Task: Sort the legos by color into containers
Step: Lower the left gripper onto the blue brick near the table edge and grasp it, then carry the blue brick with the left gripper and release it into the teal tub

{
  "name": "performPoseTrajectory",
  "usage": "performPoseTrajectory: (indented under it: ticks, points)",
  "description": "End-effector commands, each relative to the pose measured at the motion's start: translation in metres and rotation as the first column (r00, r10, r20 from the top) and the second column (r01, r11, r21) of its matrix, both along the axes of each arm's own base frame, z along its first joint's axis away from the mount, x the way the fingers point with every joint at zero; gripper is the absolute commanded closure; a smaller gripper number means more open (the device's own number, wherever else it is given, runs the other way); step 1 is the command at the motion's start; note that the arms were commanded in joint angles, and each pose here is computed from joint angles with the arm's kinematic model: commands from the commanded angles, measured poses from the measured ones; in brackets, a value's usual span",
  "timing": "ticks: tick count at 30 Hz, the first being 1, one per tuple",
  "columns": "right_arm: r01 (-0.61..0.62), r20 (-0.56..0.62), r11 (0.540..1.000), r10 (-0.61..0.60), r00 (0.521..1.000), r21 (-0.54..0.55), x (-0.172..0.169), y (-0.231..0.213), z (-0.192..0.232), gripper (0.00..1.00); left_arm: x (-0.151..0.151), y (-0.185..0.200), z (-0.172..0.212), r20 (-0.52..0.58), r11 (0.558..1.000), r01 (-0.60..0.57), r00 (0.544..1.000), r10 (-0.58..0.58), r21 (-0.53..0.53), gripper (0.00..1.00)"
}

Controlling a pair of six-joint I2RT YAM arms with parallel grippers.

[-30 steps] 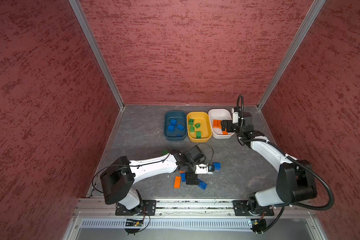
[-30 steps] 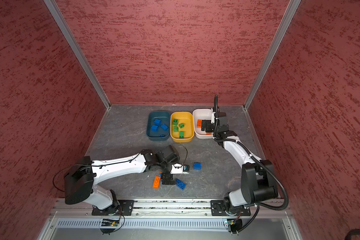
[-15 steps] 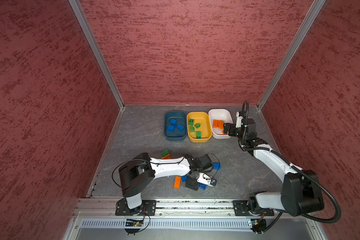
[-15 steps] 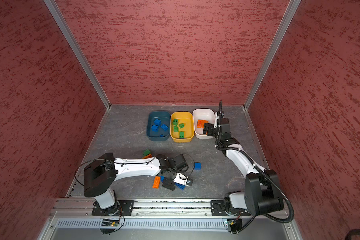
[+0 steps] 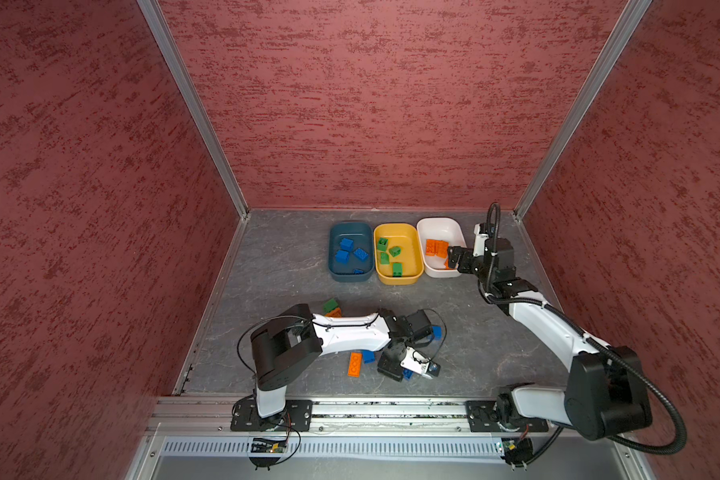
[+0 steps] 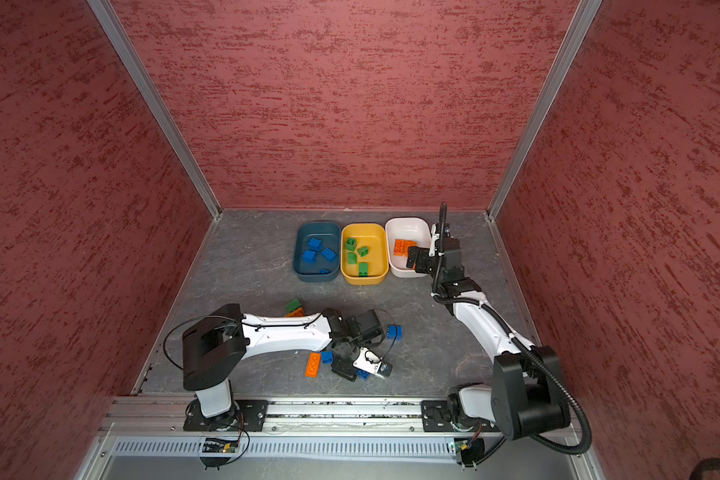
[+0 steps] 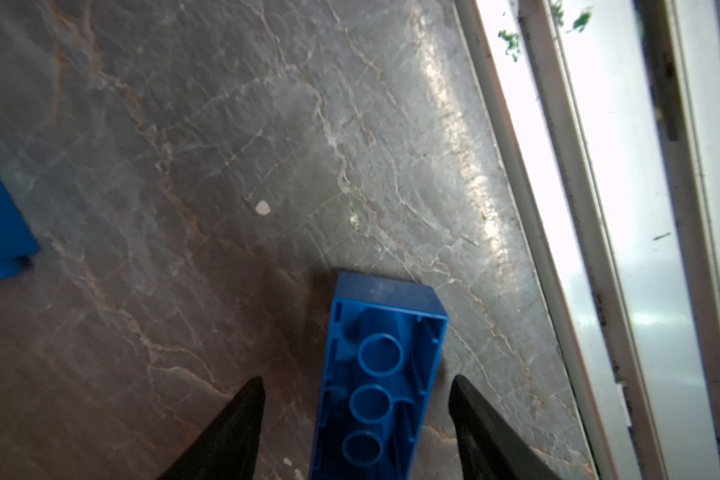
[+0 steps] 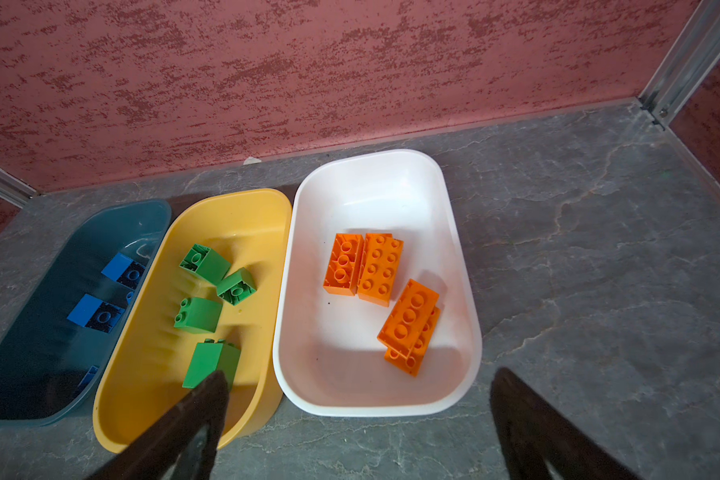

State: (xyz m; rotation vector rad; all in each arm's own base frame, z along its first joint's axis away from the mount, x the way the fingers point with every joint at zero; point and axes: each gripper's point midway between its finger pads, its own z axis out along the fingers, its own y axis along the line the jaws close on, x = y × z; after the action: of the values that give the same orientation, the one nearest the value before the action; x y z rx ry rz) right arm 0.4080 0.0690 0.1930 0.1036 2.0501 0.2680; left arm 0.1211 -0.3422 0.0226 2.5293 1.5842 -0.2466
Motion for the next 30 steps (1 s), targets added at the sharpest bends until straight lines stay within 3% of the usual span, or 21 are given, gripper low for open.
performPoseTrajectory:
  ticks: [1,13,19,23,30]
  points:
    - [0.007,0.010,1.000,-0.007,1.000,-0.016,-0.004,-0.002,0.002,0.01,-0.007,-0.005,0.000,-0.040,1.000,0.023,0.999,-0.023,-0.004,0.34]
    - [0.016,0.016,1.000,-0.016,1.000,-0.018,-0.007,-0.004,0.004,0.01,-0.003,-0.008,-0.003,-0.039,1.000,-0.020,0.999,0.020,-0.014,0.66]
    - [-0.032,0.029,0.999,0.032,0.999,0.003,-0.007,0.005,0.009,0.01,0.019,-0.016,0.020,-0.080,0.971,-0.200,0.978,0.191,-0.129,0.74]
    - [-0.119,0.042,0.992,0.117,0.992,0.048,-0.008,0.022,0.013,0.01,0.065,-0.022,0.052,-0.111,0.868,-0.404,0.915,0.389,-0.289,0.73]
    - [-0.186,0.028,0.978,0.185,0.982,0.093,-0.007,0.040,0.011,0.01,0.160,0.000,0.096,-0.209,0.553,-0.688,0.695,0.688,-0.471,0.75]
